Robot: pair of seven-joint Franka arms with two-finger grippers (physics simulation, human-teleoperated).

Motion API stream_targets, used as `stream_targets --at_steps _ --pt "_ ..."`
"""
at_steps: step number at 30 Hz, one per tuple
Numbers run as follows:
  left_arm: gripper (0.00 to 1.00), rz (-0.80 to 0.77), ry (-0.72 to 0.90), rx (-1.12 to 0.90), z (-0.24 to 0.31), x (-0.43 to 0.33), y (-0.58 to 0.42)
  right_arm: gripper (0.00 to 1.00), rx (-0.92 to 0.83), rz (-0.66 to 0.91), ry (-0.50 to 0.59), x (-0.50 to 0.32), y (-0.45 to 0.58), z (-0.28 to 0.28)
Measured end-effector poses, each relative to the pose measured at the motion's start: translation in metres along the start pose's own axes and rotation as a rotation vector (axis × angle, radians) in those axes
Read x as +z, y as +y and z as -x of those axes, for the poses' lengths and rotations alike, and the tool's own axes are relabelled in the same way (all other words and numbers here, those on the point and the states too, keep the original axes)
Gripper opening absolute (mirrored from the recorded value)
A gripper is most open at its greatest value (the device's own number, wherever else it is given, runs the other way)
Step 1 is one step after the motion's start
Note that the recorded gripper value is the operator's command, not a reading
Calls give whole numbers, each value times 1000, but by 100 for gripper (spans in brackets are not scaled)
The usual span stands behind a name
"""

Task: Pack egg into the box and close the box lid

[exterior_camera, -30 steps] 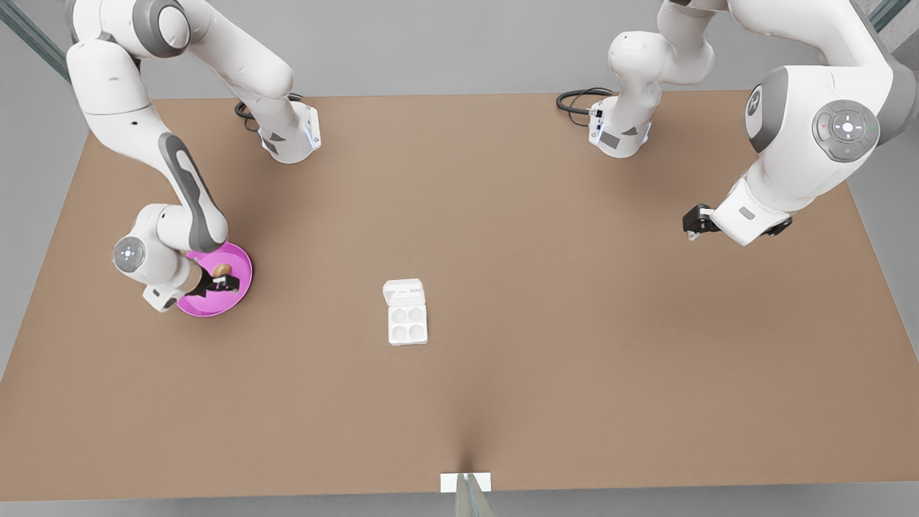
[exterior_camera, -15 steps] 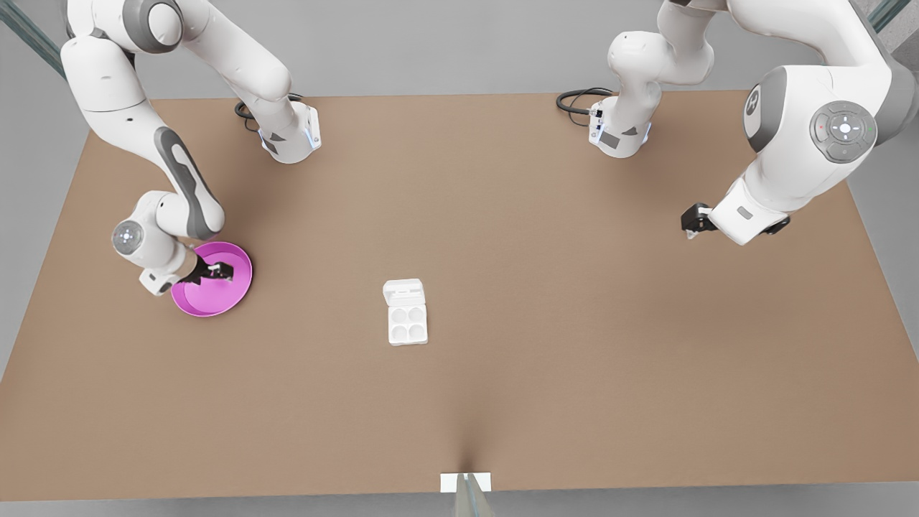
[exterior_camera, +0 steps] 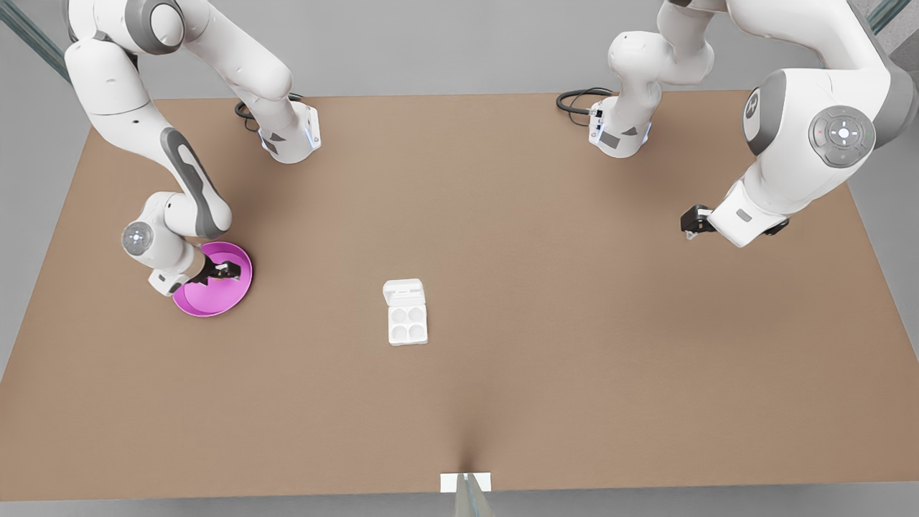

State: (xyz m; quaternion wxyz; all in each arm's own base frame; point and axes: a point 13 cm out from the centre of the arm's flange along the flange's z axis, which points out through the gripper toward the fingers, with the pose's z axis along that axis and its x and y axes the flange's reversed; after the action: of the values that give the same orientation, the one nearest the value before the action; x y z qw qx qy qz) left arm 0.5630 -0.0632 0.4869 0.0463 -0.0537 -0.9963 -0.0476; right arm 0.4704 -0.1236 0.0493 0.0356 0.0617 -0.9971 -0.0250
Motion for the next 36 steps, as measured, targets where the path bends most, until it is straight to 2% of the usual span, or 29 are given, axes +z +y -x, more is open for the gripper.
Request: stream_targets --at_steps 8,14,15,16,17,19,26,36 --pt "100 0 8 0 -1 1 0 100 12 21 51 17 10 -30" --pt "100 0 12 0 -2 2 0 100 15 24 56 20 12 -33" --pt "100 0 13 -1 -2 2 0 82 16 24 55 20 12 -32" --pt "100 0 13 -1 -2 2 0 70 16 25 55 19 12 -32" --pt "100 0 13 -2 -2 2 1 53 17 28 55 19 13 -32" --pt "100 1 14 -2 -2 2 1 42 12 37 54 19 14 -32" --pt "100 1 14 -2 -2 2 1 42 -24 31 41 14 18 -22" --pt "100 2 15 -2 -2 3 1 43 -114 -14 -27 -74 33 59"
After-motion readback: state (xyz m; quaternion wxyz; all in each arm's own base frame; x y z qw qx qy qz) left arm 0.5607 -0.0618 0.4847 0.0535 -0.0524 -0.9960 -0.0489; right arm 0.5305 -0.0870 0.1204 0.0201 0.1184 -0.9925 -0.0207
